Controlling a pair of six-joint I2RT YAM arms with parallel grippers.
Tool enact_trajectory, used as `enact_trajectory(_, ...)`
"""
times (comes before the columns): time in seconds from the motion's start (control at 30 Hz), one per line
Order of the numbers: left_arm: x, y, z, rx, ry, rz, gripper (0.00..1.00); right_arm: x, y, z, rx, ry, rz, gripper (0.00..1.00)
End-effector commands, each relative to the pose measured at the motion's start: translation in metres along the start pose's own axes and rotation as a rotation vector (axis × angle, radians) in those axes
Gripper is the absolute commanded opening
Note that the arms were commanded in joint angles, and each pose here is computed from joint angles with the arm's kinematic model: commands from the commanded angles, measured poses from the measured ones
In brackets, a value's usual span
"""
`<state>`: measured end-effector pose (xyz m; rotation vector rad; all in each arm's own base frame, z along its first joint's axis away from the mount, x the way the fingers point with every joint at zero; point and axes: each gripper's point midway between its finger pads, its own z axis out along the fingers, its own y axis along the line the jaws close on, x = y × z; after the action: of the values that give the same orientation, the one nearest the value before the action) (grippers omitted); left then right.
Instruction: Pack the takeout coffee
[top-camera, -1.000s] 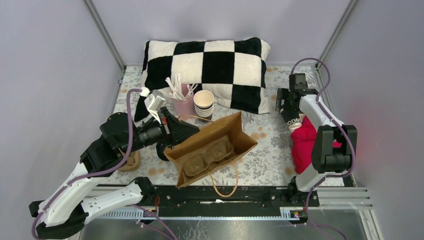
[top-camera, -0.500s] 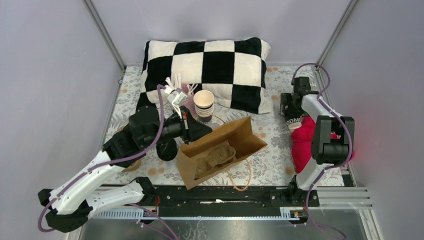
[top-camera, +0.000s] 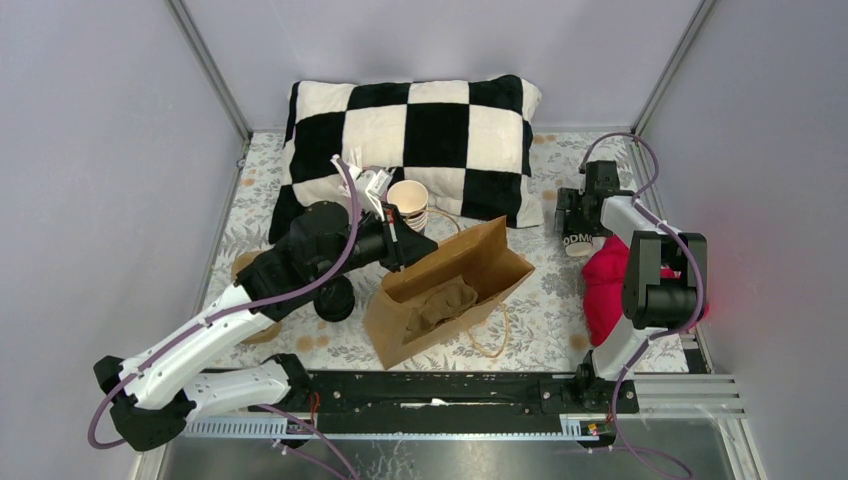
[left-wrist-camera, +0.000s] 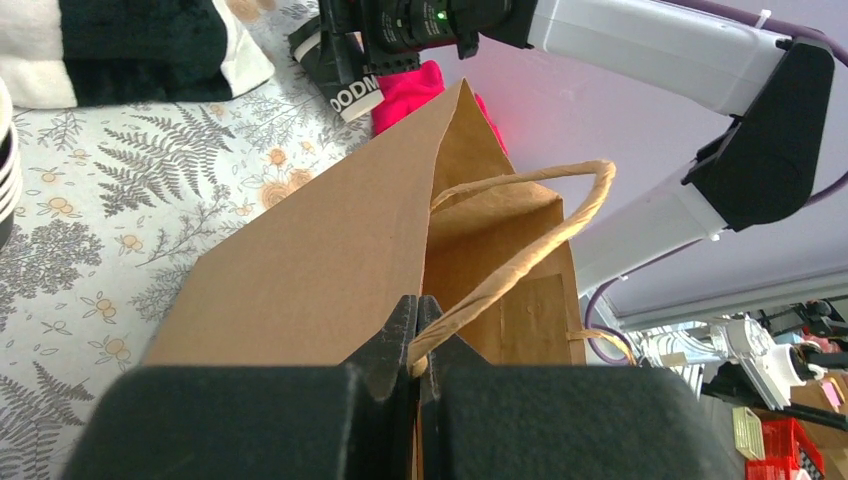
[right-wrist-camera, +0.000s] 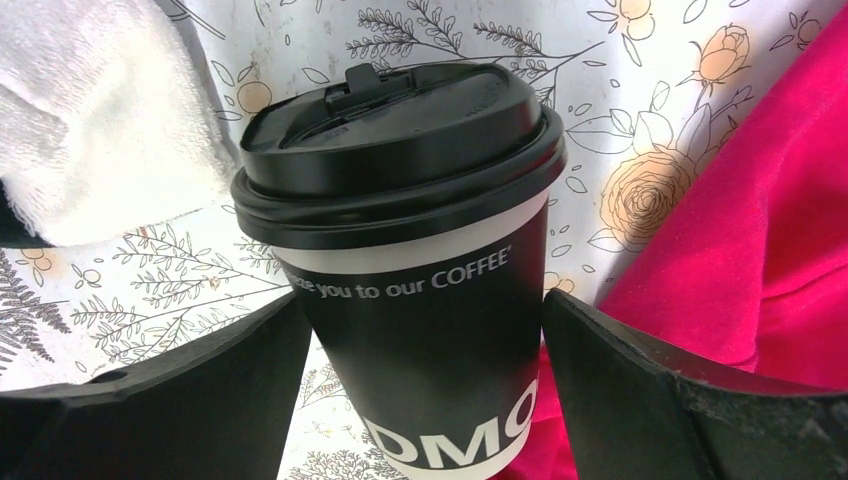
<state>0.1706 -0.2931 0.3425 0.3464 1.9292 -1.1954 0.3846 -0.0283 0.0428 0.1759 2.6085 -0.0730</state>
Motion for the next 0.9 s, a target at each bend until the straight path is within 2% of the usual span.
enact_trajectory(0.0,-0.018,-0.004,0.001,0.0,-0.078,-0.023,0.0,-0.007,0.003,-0.001,-0.011,-0.038,0.027,0.91)
enact_trajectory(0.03,-0.018,-0.004,0.001,-0.003,-0.076,-0.024,0.0,-0.008,0.004,-0.001,-0.017,-0.044,0.031,0.89)
enact_trajectory(0.1,-0.02,-0.002,-0.001,-0.015,-0.08,-0.022,0.09,-0.011,0.006,-0.005,-0.028,-0.061,0.041,0.86)
enact_trajectory(0.17,-0.022,0.0,-0.005,-0.039,-0.087,-0.017,0.14,-0.017,0.009,-0.011,-0.042,-0.085,0.055,0.77)
enact_trajectory(0.23,-0.027,0.002,-0.011,-0.062,-0.102,-0.008,0.25,-0.023,0.013,-0.02,-0.068,-0.114,0.069,0.71)
enact_trajectory(0.43,-0.052,-0.002,-0.036,-0.111,-0.166,0.042,0.6,-0.045,0.037,-0.067,-0.215,-0.226,0.135,0.69)
enact_trajectory(0.53,-0.07,-0.006,-0.053,-0.141,-0.211,0.072,0.85,-0.066,0.058,-0.111,-0.351,-0.323,0.171,0.69)
enact_trajectory(0.6,-0.084,-0.011,-0.065,-0.155,-0.252,0.092,0.98,-0.084,0.079,-0.155,-0.501,-0.409,0.201,0.69)
enact_trajectory(0.77,-0.115,-0.038,-0.08,-0.096,-0.323,0.139,0.99,-0.122,0.127,-0.267,-0.892,-0.568,0.282,0.69)
enact_trajectory(0.87,-0.123,-0.061,-0.073,0.002,-0.321,0.163,0.99,-0.133,0.167,-0.336,-1.121,-0.618,0.254,0.7)
